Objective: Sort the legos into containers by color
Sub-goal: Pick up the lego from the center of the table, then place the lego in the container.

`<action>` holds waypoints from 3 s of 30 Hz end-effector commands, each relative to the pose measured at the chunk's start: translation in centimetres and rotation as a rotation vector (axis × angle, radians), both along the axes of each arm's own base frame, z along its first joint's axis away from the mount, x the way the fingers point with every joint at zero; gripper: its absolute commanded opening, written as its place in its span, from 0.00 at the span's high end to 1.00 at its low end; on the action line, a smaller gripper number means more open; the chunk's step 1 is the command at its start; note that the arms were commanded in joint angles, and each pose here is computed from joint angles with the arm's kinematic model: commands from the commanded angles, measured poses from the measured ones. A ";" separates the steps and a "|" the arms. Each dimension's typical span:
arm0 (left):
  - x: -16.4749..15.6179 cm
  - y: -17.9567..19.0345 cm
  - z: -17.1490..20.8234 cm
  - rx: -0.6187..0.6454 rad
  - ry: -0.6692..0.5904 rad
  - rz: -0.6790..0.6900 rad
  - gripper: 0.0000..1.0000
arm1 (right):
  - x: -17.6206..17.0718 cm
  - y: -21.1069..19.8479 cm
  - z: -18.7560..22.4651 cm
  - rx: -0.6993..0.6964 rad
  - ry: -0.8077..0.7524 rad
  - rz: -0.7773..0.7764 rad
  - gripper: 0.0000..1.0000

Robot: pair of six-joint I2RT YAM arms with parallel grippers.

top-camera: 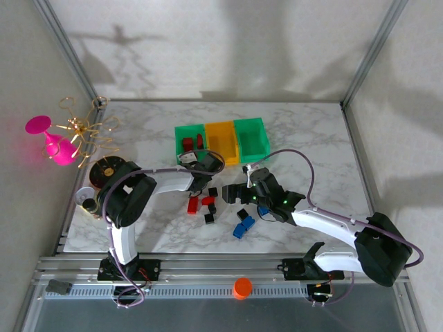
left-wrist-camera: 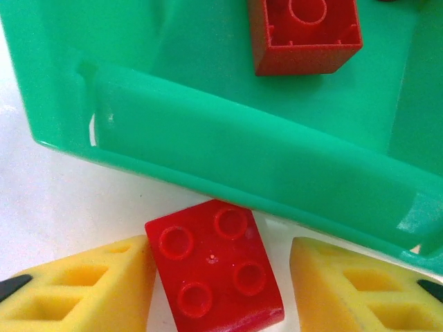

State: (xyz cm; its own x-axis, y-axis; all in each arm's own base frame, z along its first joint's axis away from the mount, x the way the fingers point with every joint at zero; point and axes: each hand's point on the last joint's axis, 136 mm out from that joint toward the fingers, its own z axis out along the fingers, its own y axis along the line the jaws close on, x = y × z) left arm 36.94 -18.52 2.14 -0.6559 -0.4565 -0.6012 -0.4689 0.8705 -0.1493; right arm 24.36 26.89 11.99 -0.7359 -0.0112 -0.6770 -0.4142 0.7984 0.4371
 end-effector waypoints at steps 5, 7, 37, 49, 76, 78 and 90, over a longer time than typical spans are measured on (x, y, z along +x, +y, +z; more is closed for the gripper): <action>-0.7 1.5 0.4 0.050 0.003 0.017 0.59 | 0.3 0.4 1.1 0.015 -0.027 -0.001 0.01; -0.8 1.5 0.5 0.045 0.003 0.012 0.60 | 0.2 0.4 1.2 0.019 -0.028 0.003 0.01; -0.4 0.8 13.3 0.100 -0.128 -0.178 0.66 | 3.6 -1.4 5.1 0.125 0.009 -0.122 0.01; 7.5 1.1 10.2 0.198 -0.055 -0.180 0.66 | 6.4 -1.7 5.5 0.132 -0.019 -0.141 0.01; 6.0 1.3 13.5 0.059 -0.117 -0.218 0.52 | 5.7 -1.4 3.6 0.089 0.019 -0.088 0.01; 4.5 1.7 14.0 0.042 -0.126 -0.218 0.52 | 5.4 -1.1 3.0 0.071 0.030 -0.067 0.01; -6.1 2.6 12.1 -0.035 -0.073 -0.306 0.49 | 1.3 1.8 0.1 -0.073 0.041 0.064 0.01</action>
